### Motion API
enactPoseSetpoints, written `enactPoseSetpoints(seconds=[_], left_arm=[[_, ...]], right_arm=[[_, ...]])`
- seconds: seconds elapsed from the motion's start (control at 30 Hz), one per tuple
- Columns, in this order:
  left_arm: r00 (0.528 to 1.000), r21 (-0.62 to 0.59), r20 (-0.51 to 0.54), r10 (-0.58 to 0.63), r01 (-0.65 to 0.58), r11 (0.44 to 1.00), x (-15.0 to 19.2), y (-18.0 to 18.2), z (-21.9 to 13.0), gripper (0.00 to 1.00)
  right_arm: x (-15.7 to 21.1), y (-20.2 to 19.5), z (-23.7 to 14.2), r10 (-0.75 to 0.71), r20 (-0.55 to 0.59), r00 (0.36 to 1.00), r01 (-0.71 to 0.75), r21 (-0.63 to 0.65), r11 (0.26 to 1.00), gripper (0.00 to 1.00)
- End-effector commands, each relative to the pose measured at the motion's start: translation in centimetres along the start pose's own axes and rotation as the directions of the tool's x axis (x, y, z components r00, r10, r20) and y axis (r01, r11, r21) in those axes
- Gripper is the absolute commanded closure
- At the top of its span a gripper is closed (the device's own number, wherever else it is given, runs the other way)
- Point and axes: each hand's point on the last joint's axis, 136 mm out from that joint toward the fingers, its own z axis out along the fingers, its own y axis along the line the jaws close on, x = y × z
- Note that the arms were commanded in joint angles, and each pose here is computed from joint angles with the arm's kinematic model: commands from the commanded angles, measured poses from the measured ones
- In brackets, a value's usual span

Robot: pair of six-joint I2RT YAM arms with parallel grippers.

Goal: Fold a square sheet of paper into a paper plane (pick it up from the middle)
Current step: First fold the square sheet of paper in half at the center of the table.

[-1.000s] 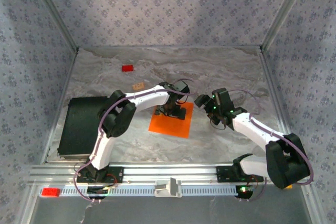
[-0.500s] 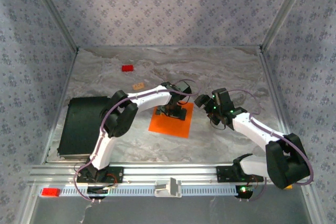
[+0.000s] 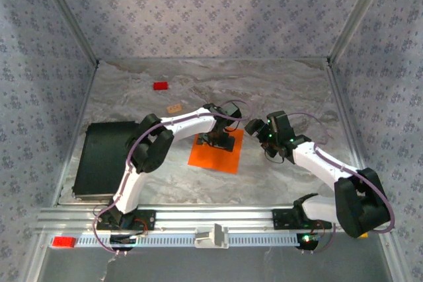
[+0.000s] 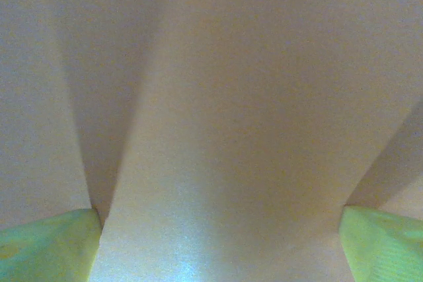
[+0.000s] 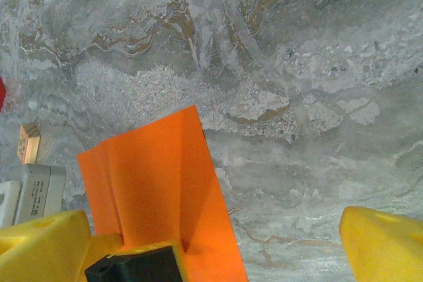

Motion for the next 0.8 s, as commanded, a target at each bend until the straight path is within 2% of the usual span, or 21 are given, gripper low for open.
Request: enactPoseSetpoints(seconds=[0.0, 0.07, 0.23, 0.43, 0.77], left_arm=[[0.995, -0.076, -0.098, 0.019, -0.027, 0.997, 2.4, 1.4, 2.8, 0.09], [0.996, -0.071, -0.087, 0.019, -0.026, 0.997, 2.2, 1.3, 2.4, 0.10], [0.999, -0.017, -0.028, 0.024, -0.025, 1.000, 1.1, 0.3, 0.5, 0.23], [0.998, 0.043, 0.065, 0.016, -0.019, 0.999, -0.3, -0.4, -2.2, 0.43], [0.982, 0.166, 0.187, -0.029, -0.002, 0.986, -1.6, -1.0, -4.8, 0.54]], right_arm=[[0.0, -0.5, -0.2, -0.002, -0.002, 1.000, 0.002, 0.018, 1.000, 0.01], [0.0, -0.4, -0.2, -0.003, -0.002, 1.000, 0.003, 0.017, 1.000, 0.01], [0.0, -0.5, -0.3, -0.001, 0.002, 1.000, 0.001, 0.018, 1.000, 0.01], [-0.1, -0.6, -0.4, -0.001, 0.007, 1.000, 0.001, 0.025, 1.000, 0.01], [-0.5, -1.0, -1.1, 0.005, 0.032, 0.999, -0.007, 0.042, 0.999, 0.02]])
